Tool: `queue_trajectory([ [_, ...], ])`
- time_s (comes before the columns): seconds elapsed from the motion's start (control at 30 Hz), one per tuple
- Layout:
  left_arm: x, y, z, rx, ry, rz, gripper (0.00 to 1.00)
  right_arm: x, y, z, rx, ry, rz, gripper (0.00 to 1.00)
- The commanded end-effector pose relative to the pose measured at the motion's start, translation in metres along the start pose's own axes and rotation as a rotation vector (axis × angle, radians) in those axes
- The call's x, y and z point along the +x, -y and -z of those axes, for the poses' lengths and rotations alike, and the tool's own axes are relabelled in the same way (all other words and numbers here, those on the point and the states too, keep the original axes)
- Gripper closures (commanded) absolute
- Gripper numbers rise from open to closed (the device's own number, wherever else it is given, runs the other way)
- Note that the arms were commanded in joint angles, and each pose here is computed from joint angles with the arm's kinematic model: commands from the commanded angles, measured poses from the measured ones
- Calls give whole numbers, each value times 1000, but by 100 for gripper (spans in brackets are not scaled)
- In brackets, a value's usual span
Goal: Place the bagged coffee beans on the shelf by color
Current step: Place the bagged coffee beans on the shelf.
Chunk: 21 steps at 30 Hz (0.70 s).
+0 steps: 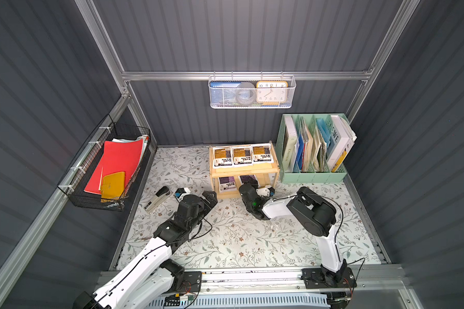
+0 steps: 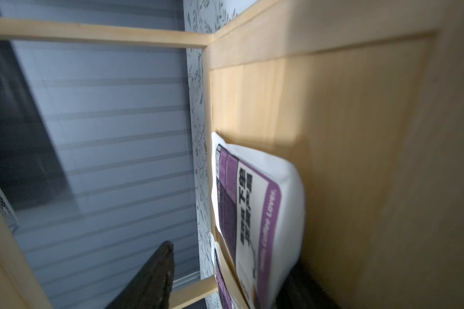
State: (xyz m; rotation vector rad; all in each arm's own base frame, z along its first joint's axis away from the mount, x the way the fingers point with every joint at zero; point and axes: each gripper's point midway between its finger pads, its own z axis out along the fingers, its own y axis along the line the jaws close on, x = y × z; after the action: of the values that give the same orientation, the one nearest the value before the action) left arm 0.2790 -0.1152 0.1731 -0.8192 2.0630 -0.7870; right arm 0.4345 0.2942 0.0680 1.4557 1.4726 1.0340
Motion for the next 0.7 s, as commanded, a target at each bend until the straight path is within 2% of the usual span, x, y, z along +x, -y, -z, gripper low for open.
queue_trajectory([
  [0.0, 4, -11, 1, -23, -12, 10, 0, 8, 3, 2, 34, -52, 70, 32],
  [0.23, 4, -11, 1, -20, -6, 16, 0, 19, 5, 10, 53, -115, 121, 23],
  [0.67, -1, -14, 7, -32, 16, 19, 0, 10, 21, 50, 123, -246, 255, 9],
])
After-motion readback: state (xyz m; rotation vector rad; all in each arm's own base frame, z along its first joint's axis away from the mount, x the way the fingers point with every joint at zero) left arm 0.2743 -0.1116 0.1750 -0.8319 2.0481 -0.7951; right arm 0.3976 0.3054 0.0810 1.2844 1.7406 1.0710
